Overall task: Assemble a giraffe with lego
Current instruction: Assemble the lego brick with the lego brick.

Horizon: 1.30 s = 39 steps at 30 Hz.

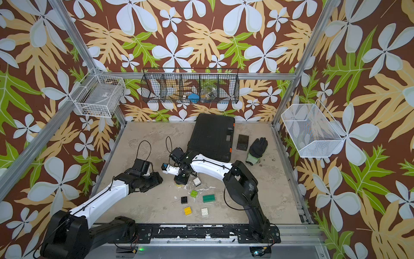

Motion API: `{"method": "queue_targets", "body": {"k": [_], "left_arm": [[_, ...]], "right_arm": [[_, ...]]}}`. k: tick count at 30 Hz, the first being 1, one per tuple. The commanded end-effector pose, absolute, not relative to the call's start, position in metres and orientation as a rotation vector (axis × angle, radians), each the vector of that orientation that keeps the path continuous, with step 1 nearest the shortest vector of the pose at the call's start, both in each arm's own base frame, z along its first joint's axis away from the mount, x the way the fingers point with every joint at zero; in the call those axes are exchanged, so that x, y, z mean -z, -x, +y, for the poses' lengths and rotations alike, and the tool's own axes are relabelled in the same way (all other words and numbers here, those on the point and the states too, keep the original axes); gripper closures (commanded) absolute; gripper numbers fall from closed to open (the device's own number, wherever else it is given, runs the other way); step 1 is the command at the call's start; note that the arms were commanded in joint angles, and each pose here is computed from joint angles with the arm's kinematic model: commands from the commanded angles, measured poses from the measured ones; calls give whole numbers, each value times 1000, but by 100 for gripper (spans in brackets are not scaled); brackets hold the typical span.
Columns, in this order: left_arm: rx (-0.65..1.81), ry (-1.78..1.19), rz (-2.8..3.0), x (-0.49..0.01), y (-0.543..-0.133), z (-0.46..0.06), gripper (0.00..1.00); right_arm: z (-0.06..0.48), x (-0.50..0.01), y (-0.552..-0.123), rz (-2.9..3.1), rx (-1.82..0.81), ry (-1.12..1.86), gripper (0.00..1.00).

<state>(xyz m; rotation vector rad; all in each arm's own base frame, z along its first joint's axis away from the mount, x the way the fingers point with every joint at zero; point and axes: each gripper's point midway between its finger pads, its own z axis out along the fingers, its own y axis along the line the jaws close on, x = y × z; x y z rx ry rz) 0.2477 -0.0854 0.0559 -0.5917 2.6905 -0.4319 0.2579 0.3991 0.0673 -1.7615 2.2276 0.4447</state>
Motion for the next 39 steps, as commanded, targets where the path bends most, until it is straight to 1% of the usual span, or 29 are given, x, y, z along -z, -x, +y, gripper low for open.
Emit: {"method": "queue_targets", "body": {"k": [1,10,23,39], "left_arm": [[427,584,2686,-56,-250,-84,31],[432,586,2692,-54,-250,-84,30],[442,575,2707,-48,-251,-86,30],[472,566,2716,-46,-251,-89,31]], "right_arm": [[402,-66,-258,2225,-457,1762,77],[400,-64,-267,2217,-399,1754,77],[394,-59,-254,2215,-447,1791,76],[381,-44,-244,2216,-389,1850,76]]}}
